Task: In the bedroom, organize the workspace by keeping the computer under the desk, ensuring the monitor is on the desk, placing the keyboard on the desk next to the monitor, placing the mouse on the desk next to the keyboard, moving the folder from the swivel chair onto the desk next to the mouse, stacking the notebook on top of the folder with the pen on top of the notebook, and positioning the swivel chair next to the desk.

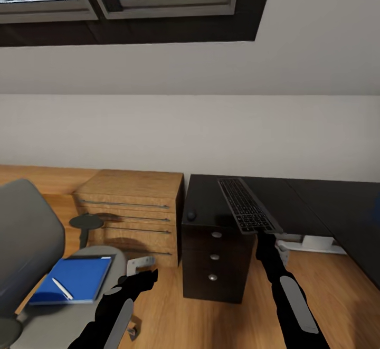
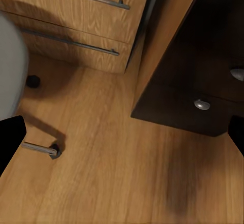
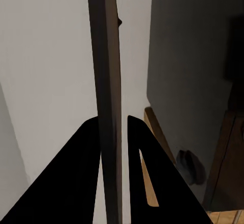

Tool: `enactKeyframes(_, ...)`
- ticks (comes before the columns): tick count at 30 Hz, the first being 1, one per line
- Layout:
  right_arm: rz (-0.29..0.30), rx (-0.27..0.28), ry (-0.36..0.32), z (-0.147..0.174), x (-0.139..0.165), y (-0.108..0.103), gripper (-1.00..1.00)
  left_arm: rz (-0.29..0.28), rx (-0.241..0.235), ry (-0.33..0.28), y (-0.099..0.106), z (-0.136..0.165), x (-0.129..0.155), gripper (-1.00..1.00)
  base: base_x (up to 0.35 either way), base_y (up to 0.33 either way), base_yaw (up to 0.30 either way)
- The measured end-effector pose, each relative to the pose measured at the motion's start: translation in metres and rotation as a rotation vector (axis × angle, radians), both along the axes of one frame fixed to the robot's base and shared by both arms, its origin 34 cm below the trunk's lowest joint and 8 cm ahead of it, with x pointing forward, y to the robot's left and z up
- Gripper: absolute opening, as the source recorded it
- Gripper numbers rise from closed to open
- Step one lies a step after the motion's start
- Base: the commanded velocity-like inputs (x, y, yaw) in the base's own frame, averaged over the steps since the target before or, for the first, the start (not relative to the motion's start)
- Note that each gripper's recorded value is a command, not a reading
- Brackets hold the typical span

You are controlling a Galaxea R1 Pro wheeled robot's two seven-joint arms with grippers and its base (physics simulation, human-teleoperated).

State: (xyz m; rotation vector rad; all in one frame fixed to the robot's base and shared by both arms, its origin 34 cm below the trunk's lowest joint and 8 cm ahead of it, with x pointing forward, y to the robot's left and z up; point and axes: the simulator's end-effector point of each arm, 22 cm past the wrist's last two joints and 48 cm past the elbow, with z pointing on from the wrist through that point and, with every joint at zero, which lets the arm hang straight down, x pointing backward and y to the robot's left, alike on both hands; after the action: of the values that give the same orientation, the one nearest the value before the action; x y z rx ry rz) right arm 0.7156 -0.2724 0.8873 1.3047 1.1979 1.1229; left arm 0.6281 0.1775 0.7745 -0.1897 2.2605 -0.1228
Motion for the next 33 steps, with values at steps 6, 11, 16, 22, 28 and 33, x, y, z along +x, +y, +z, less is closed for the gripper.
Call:
enactKeyframes(6, 0.002, -0.001, -0.001, 0.0, 0.0, 0.001, -1.0, -0.002, -0.002, -0.003, -0.001, 0.001, 0.001, 1.0, 0.096, 0.0, 0.0)
enactKeyframes(11, 0.003, -0.001, -0.002, 0.0, 0.0, 0.001, -1.0, -0.015, -0.021, -0.009, -0.017, 0.006, 0.001, 1.0, 0.004, 0.0, 0.0)
enactKeyframes(16, 0.012, -0.005, -0.005, -0.007, 0.001, 0.005, -1.0, -0.02, -0.037, -0.012, -0.028, 0.0, 0.0, 1.0, 0.0, 0.0, 0.0)
enactKeyframes(22, 0.02, -0.001, 0.009, -0.024, 0.0, 0.008, -1.0, -0.019, -0.04, -0.018, -0.029, -0.007, 0.001, 1.0, 0.0, 0.0, 0.0)
enactKeyframes(28, 0.024, 0.001, 0.025, -0.042, -0.002, 0.011, -1.0, -0.019, -0.041, -0.023, -0.029, -0.016, 0.001, 1.0, 0.0, 0.0, 0.0)
enactKeyframes(33, 0.029, 0.0, 0.029, -0.053, -0.002, 0.013, -1.0, -0.019, -0.041, -0.023, -0.029, -0.024, 0.0, 1.0, 0.0, 0.0, 0.0)
